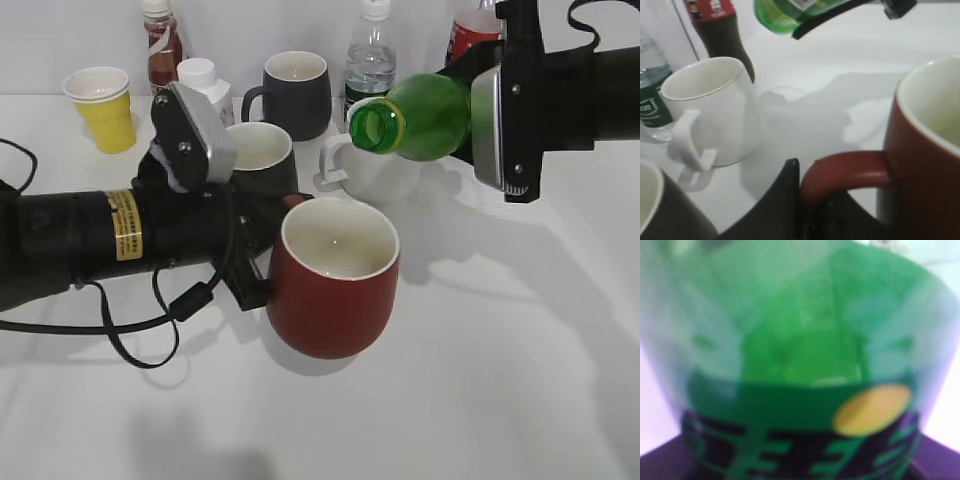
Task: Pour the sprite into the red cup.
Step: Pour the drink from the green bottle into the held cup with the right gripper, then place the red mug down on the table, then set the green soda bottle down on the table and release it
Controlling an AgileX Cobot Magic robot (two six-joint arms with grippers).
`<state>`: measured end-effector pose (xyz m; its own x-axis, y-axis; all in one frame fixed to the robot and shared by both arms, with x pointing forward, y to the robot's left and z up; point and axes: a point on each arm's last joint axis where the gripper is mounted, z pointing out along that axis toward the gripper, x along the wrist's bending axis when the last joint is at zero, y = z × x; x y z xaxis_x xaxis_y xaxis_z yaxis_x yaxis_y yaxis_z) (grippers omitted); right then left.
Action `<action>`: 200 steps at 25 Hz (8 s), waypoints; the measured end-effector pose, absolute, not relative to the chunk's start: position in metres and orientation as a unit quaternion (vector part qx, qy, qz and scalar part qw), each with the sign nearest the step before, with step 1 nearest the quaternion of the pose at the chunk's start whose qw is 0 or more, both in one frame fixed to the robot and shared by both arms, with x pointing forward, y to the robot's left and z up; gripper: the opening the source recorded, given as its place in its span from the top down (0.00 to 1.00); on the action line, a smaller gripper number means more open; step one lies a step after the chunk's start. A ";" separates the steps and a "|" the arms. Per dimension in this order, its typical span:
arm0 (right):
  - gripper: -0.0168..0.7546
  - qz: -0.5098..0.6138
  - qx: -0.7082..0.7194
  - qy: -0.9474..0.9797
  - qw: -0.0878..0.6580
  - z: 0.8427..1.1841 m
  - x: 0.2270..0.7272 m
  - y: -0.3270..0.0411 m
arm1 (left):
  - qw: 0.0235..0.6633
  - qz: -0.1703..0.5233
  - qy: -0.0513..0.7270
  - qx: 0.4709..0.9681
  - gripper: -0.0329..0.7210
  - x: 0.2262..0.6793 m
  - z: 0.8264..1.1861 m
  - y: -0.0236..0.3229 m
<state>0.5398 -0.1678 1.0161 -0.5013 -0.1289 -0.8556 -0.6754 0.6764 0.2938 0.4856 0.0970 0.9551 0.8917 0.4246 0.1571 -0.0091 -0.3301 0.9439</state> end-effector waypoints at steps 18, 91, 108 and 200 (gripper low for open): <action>0.42 0.269 -0.328 0.779 0.462 1.016 0.540 -0.168 | 0.572 0.199 0.103 0.789 0.89 0.489 0.963 0.092; 0.42 0.215 -0.381 0.729 0.527 1.023 0.545 -0.169 | 0.548 0.192 0.071 0.811 0.89 0.486 0.957 0.083; 0.42 0.258 -0.320 0.758 0.507 1.023 0.545 -0.169 | 0.550 0.194 0.080 0.808 0.89 0.487 0.958 0.083; 0.42 0.484 0.450 0.651 0.374 0.945 0.584 -0.203 | 0.491 0.424 0.437 0.623 0.63 0.567 0.893 0.282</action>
<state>0.5844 -0.2035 0.9447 -0.3152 0.9476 -0.0508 0.2246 0.1265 0.9662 0.5673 0.2819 0.8926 0.2586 0.9608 0.1003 0.1281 -0.1370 0.9823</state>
